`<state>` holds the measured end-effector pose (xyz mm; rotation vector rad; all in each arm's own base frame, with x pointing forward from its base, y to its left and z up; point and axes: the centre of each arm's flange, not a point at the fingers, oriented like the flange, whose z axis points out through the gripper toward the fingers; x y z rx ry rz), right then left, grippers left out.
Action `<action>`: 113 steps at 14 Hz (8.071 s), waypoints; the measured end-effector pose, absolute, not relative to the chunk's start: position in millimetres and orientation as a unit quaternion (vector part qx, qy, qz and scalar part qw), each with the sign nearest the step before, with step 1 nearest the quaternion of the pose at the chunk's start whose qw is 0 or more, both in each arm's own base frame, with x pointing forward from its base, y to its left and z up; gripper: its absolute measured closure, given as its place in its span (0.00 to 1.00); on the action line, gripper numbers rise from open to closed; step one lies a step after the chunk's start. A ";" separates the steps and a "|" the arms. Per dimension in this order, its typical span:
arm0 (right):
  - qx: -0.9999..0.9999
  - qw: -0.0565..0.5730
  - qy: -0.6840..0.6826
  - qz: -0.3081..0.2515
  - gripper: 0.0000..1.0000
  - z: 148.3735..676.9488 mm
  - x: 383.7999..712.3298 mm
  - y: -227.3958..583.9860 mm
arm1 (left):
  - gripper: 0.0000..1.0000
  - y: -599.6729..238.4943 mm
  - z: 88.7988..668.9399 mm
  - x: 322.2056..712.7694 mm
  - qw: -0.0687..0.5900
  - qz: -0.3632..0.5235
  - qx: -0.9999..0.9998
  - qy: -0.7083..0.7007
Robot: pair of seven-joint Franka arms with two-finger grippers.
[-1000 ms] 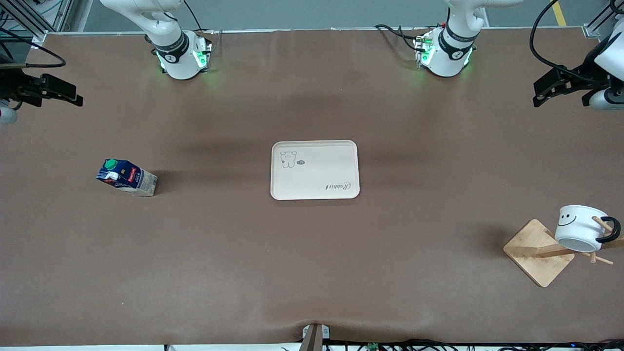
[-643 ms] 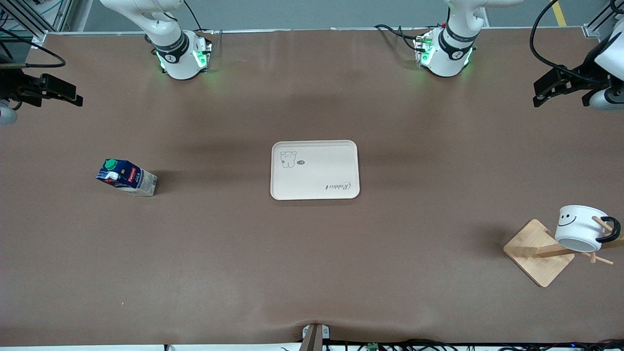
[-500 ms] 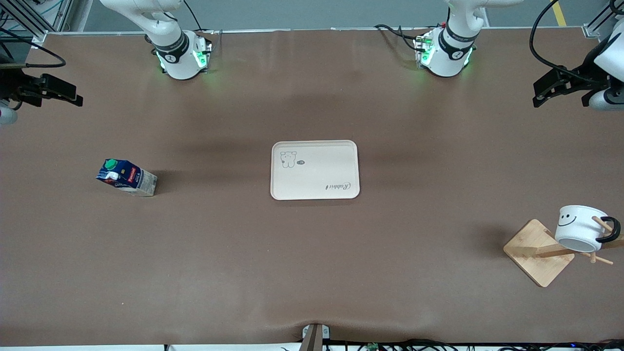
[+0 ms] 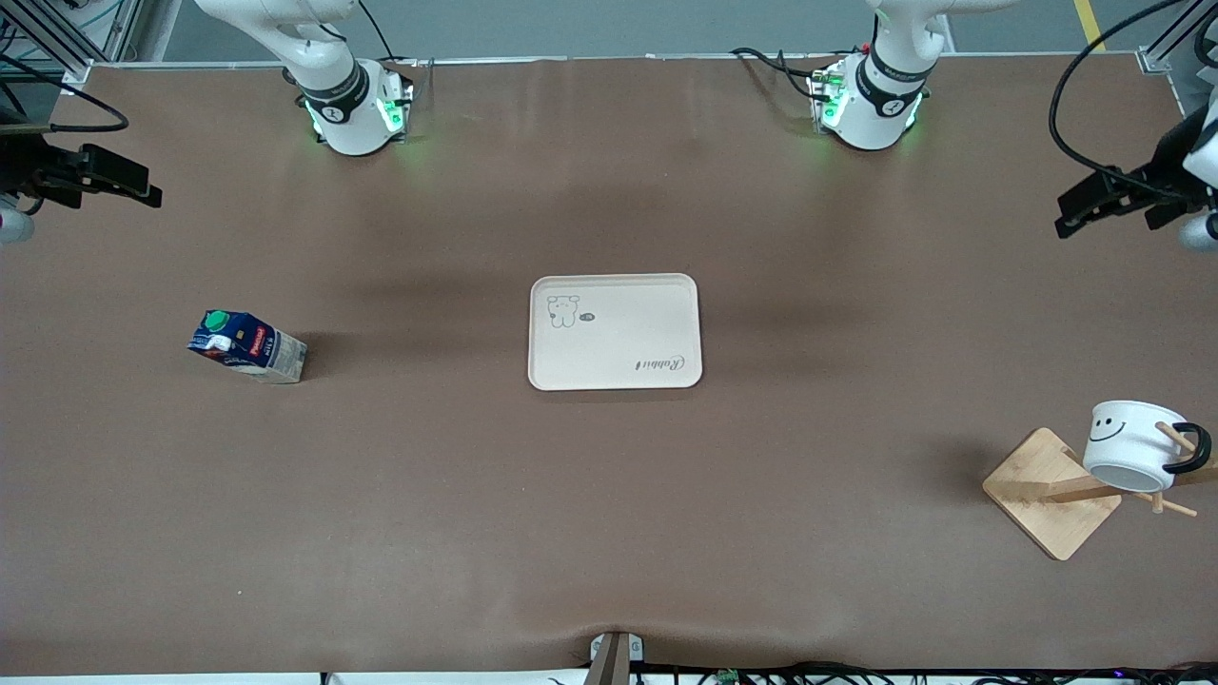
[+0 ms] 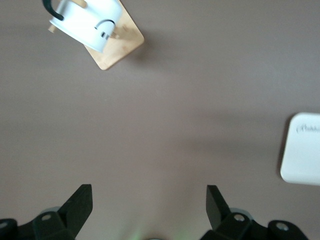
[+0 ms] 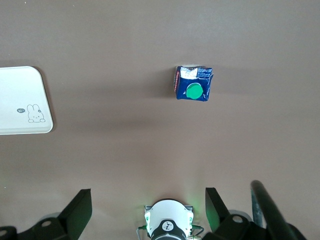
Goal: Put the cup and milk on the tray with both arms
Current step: 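Move the left gripper toward the white mug on the wooden stand, then lower the left gripper and grasp the white mug's rim, then lift the mug off the stand and carry it toward the tray, then lower the mug onto the tray while the right gripper grasps the milk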
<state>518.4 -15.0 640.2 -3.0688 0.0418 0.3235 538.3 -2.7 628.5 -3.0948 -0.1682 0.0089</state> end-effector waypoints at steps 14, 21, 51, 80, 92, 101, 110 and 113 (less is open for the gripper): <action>-0.994 0.028 0.014 0.109 0.00 635.1 521.4 -15.0 | 0.00 104.2 483.0 551.7 -0.028 -0.179 -0.967 -0.180; -0.993 0.028 0.013 0.113 0.00 630.7 524.0 -14.8 | 0.04 109.7 447.7 561.6 -0.022 -0.252 -0.950 -0.185; -0.993 0.028 0.012 0.115 0.00 628.7 525.1 -13.2 | 0.92 79.9 422.5 603.0 -0.023 -0.333 -0.933 -0.135; -0.994 0.028 0.013 0.108 0.00 582.6 565.4 -18.3 | 0.92 -377.6 337.4 459.8 -0.111 -0.002 -0.979 -0.171; -0.985 0.044 0.067 0.154 0.00 495.4 597.8 -87.6 | 0.92 -471.9 251.2 464.5 0.009 0.098 -0.979 -0.177; -0.973 0.046 0.051 0.220 0.00 434.9 602.8 -64.9 | 0.92 -480.0 228.6 456.5 0.026 0.105 -0.978 -0.179; -0.969 0.031 0.060 0.236 0.00 357.5 601.9 -78.4 | 0.16 -487.6 251.5 474.1 0.017 0.059 -0.982 -0.178; -0.971 0.025 0.060 0.228 0.00 332.1 596.7 -79.9 | 0.00 -488.3 311.0 499.3 -0.018 0.017 -0.982 -0.190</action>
